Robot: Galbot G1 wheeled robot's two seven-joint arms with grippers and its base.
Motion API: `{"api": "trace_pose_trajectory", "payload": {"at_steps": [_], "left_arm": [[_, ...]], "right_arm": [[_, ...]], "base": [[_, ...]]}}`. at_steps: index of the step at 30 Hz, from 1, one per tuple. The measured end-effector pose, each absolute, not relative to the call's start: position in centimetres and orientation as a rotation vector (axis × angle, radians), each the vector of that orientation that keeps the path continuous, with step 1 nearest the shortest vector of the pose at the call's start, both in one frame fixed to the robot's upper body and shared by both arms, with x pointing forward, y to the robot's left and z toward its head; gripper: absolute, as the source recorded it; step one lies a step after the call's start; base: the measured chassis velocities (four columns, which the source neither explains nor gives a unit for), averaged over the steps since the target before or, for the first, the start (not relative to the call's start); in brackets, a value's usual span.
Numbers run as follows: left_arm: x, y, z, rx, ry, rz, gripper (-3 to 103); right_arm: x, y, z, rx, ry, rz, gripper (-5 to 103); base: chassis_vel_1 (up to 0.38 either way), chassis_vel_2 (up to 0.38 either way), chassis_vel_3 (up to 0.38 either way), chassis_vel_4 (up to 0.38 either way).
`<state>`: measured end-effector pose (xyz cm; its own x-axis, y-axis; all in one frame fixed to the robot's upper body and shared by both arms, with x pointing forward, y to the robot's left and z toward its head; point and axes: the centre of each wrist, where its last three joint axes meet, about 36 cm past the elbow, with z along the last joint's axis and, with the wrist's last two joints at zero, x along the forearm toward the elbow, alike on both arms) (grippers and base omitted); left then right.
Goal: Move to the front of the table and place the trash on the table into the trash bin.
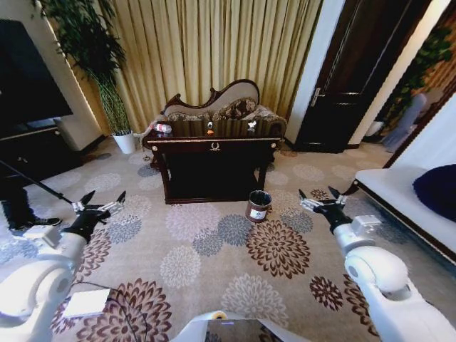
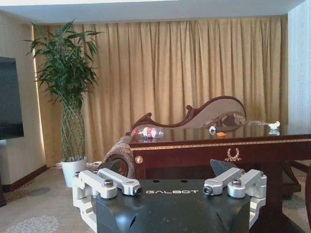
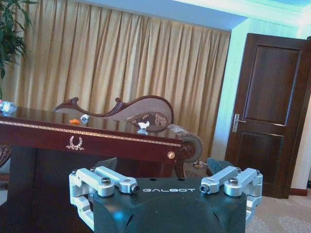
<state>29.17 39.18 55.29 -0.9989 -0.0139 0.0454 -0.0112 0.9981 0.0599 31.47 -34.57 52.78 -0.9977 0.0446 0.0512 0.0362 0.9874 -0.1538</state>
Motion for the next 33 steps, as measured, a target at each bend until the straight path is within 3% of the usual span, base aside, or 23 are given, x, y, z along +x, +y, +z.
{"api": "trace_pose_trajectory", "payload": {"at_steps": [22, 33], "left_arm": [[28.79, 38.59, 55.14, 0.017, -3.100, -0.066, 100], [28.75, 38.66, 55.00, 0.015, -3.104, -0.061, 100]], "right_arm": [[30.80, -33.60, 53.31, -0.068, -3.096, 0.183, 100], [30.69, -33.40, 53.22, -0.071, -3.093, 0.188, 100]], "base": [[0.000, 0.000, 0.000, 0.000], [-0.121, 0.119, 0.127, -0.121]]}}
